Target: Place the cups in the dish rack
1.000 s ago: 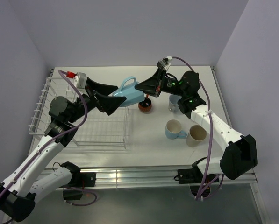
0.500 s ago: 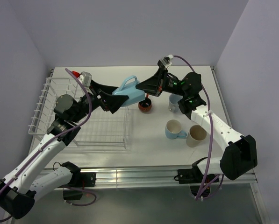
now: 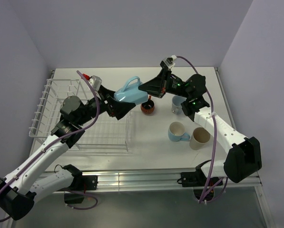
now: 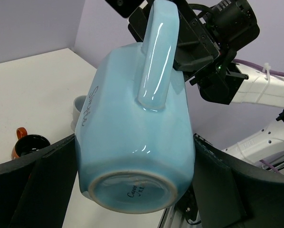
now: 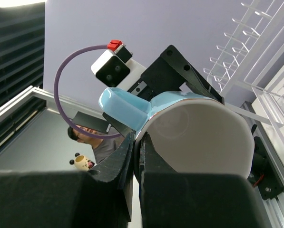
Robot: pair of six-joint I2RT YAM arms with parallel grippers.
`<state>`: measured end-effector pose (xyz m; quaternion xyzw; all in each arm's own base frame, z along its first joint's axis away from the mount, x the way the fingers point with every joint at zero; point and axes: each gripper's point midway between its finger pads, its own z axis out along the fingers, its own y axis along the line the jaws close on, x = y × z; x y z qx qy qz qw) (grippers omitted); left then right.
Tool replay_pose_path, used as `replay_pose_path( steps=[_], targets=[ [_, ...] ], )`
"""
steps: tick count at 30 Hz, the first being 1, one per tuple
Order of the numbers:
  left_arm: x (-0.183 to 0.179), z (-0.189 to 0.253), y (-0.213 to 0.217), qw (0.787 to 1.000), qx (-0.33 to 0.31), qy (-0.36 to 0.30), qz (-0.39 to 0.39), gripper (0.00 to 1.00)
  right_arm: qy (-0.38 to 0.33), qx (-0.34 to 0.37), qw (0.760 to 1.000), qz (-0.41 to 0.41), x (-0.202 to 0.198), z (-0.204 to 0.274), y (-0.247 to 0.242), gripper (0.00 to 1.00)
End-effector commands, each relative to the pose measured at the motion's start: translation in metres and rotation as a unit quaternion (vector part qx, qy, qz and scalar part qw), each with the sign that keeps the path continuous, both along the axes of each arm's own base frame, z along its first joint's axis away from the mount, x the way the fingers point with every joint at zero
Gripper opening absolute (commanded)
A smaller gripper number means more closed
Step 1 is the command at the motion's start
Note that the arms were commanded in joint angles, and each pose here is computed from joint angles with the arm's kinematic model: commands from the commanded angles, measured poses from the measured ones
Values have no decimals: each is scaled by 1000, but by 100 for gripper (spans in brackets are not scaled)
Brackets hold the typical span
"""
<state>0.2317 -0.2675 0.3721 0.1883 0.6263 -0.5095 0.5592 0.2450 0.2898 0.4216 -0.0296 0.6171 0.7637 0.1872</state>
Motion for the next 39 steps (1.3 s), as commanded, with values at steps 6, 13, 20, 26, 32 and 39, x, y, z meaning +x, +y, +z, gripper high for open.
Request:
replay_pose_path(
  steps=[6, 13, 20, 26, 32, 39],
  targets=[
    [0, 10, 2, 1000, -2, -18, 12, 90, -53, 42, 998, -2, -12, 30, -9, 0],
    [3, 20, 10, 999, -15, -35, 37, 93, -42, 43, 998, 1, -13, 22, -9, 0],
    [4, 16, 5, 999, -10, -28, 29, 90, -39, 43, 998, 0, -11, 20, -9, 0],
    [1, 10, 0, 1000, -1, -22, 14, 81, -35, 44, 998, 3, -7, 21, -7, 0],
    [1, 7, -7, 1000, 16, -11, 2, 33, -32, 49, 998, 4, -3, 22, -6, 0],
    [7, 3, -7, 999, 19, 14, 28, 0, -25, 28, 999, -14, 3, 8, -4, 11]
  ],
)
